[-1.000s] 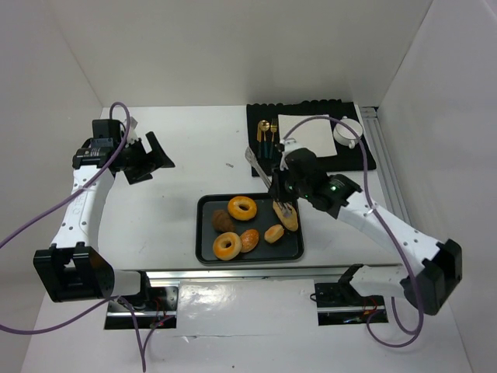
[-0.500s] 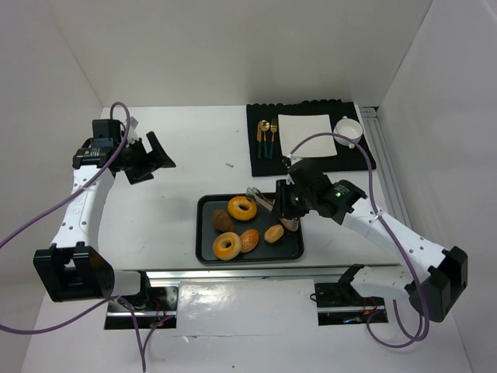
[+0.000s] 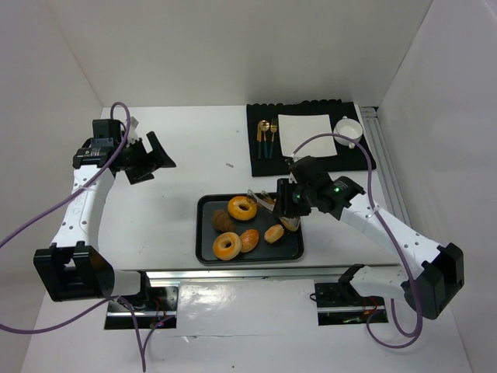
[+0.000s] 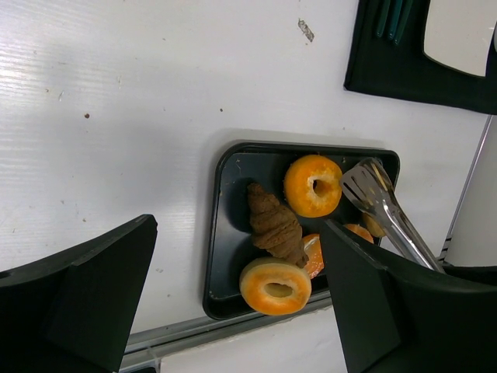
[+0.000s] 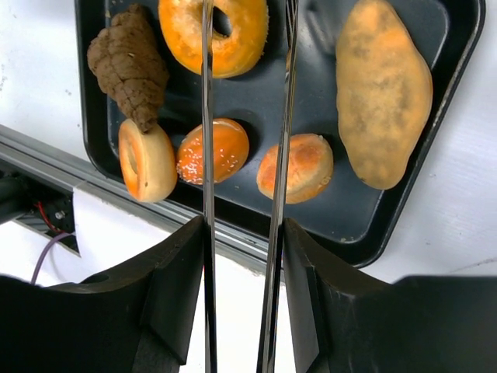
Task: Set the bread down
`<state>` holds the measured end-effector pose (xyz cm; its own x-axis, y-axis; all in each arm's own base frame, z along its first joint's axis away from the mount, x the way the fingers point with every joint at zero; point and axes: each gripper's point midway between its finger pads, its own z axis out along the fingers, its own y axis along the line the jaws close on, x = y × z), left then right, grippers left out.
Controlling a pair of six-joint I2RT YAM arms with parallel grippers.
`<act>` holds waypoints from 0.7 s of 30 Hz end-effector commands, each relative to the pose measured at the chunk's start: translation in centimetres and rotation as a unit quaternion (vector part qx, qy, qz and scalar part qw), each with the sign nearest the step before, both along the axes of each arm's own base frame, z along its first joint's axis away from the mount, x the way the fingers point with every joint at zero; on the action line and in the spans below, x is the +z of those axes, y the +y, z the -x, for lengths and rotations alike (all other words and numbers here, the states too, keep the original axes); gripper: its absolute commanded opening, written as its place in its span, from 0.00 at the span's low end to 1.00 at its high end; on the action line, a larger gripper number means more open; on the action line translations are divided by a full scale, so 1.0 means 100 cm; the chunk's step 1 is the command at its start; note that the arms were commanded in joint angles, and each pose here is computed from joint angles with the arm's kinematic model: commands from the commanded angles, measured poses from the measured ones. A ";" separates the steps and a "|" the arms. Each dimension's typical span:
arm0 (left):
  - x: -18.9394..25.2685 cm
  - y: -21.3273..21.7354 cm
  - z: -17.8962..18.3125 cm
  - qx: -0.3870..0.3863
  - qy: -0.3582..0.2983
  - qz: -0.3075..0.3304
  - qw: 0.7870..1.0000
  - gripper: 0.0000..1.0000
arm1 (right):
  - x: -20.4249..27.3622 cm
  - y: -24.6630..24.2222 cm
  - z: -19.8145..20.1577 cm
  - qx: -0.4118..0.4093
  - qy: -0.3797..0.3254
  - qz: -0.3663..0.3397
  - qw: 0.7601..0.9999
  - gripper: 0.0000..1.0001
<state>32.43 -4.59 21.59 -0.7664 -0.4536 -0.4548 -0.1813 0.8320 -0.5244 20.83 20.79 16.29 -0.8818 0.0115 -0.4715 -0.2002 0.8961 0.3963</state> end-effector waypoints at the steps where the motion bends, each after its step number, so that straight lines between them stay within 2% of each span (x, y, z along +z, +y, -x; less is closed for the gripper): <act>1: 0.007 -0.001 -0.008 0.001 -0.014 0.010 1.000 1.00 | 0.004 -0.001 0.001 0.008 0.008 0.005 1.000 0.50; 9: 0.007 -0.001 -0.008 0.001 -0.014 0.010 1.000 1.00 | -0.009 0.005 0.012 0.049 0.031 0.000 0.998 0.51; 17: 0.007 -0.001 -0.008 0.001 -0.014 0.010 1.000 1.00 | -0.015 0.009 0.002 0.048 0.023 -0.002 0.999 0.51; 21: 0.009 -0.001 -0.007 0.001 -0.019 0.010 1.000 1.00 | -0.009 0.004 -0.003 0.036 0.010 0.002 0.999 0.42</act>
